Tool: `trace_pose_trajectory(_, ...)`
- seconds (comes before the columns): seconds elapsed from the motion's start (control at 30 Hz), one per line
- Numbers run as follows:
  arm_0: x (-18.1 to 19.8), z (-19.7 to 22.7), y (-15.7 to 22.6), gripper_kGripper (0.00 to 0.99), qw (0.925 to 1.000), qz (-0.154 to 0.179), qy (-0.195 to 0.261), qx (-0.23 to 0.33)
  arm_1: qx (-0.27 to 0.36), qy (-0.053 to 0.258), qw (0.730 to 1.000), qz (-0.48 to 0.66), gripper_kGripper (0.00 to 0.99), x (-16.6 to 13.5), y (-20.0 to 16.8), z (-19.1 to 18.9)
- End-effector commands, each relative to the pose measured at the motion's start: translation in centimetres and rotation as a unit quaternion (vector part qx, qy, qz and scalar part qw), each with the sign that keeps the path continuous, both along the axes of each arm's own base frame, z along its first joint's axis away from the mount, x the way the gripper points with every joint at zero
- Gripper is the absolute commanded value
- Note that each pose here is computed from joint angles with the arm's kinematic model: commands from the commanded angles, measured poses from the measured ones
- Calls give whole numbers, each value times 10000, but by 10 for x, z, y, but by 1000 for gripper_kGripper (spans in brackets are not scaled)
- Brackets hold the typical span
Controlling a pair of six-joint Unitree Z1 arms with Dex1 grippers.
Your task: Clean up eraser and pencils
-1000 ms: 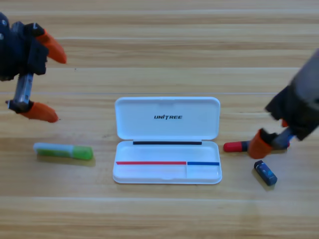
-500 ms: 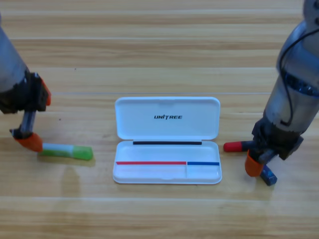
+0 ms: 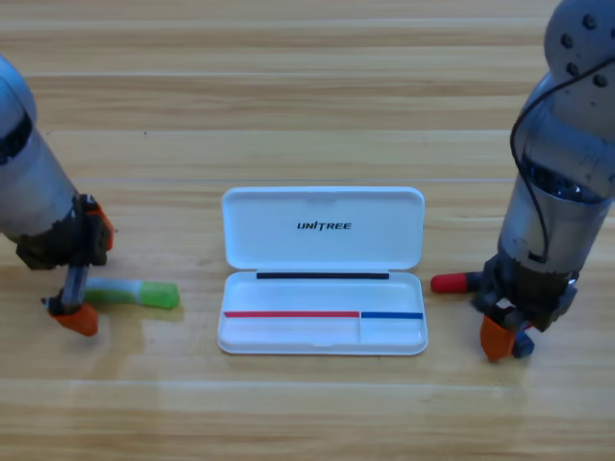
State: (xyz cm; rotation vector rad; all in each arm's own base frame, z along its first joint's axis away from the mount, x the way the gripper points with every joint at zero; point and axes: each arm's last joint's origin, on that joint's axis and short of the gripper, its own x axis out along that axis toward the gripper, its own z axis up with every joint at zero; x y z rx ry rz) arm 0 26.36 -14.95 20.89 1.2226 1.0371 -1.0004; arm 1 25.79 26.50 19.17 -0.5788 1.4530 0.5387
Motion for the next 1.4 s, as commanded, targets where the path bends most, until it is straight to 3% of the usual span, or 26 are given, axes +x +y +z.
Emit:
trace_pose_trajectory(0.03,2,-23,2,990,9997,-2,228,51,-256,469,9986,5,299,6,-2,-29)
trace_pose_trajectory(0.1,3,-26,1,990,9997,-13,229,36,-229,518,9984,19,178,6,-1,-28)
trace_pose_trajectory(0.23,4,-33,0,990,9996,-18,271,25,-194,584,9981,-7,143,6,-3,-23)
trace_pose_trajectory(0.3,4,-35,0,990,9997,-19,257,17,-165,591,9981,24,0,7,-6,-16)
trace_pose_trajectory(0.63,5,-48,0,989,9995,-21,305,27,-10,405,9770,2094,0,7,-1,67)
trace_pose_trajectory(0.93,11,-56,3,879,9991,77,411,21,5,357,9292,3680,0,20,37,54)
trace_pose_trajectory(1.13,14,-60,4,672,9988,108,486,11,154,377,9115,4092,0,24,63,42)
trace_pose_trajectory(1.4,17,-58,2,15,9988,-33,482,4,190,474,8944,4443,0,15,87,30)
